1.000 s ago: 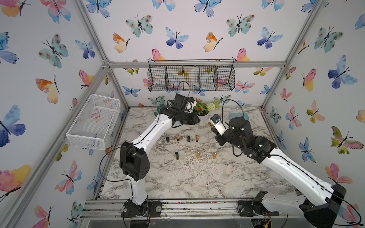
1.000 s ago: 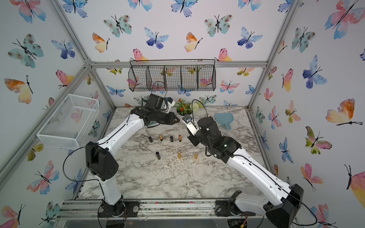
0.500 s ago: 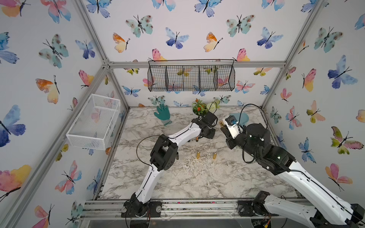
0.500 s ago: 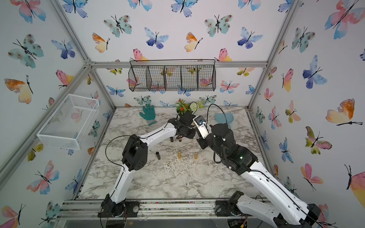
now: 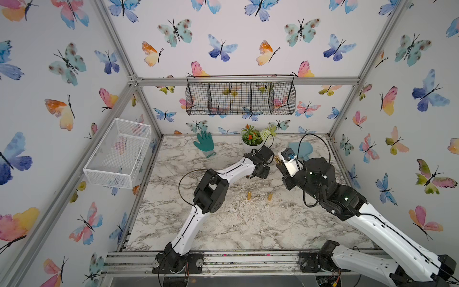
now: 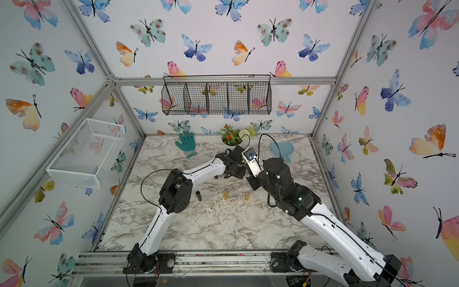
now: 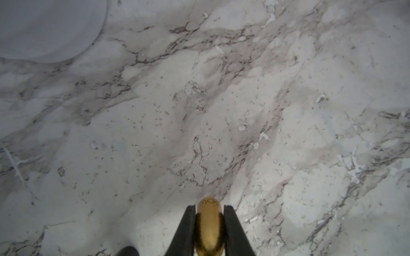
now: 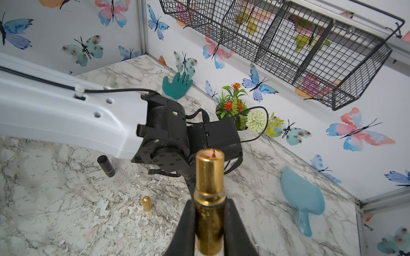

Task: Open the lipstick cap
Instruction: Place the cover at the center of the board.

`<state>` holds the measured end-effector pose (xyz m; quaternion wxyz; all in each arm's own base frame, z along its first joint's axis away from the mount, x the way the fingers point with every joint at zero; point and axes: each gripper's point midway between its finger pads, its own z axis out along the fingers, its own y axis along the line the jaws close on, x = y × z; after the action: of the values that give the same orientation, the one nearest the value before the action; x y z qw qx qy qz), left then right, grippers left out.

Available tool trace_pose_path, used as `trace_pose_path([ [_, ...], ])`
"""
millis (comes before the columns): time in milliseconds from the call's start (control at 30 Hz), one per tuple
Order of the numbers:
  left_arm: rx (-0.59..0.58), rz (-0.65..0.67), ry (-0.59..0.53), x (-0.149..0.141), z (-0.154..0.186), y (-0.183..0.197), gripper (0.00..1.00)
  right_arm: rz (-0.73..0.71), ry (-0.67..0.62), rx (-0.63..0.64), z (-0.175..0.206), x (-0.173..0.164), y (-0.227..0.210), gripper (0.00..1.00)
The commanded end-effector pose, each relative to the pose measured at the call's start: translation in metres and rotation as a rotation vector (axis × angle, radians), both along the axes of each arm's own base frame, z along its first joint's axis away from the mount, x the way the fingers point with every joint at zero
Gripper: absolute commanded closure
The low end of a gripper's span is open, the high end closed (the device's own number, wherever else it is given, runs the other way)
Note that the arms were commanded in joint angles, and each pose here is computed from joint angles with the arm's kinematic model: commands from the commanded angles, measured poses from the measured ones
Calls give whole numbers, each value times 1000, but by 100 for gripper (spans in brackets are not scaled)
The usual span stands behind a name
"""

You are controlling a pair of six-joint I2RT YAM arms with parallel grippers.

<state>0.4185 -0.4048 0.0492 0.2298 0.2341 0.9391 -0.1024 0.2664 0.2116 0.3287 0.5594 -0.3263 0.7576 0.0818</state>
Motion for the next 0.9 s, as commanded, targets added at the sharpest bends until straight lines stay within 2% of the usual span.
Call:
trace_pose_path([
  [0,49,-4,-1,-1,-19,4,77,-10,-10,13,1,2,0,93],
  [267,77,-12,0,-5,-27,5,72,-8,5,7,-6,3,2,93],
  [433,63,-12,-9,-5,-18,3,53,-11,5,0,-7,2,1,93],
  [500,50,-14,-15,-5,-11,2,48,-12,2,5,-5,2,0,93],
  [600,-8,-27,-22,-4,12,-6,48,-11,-1,11,-3,1,-1,93],
  [767,-188,-54,-65,4,91,-17,43,-22,-1,3,-4,1,-3,92],
  [867,-350,-59,-33,8,140,-12,40,-2,0,15,-4,1,2,92],
])
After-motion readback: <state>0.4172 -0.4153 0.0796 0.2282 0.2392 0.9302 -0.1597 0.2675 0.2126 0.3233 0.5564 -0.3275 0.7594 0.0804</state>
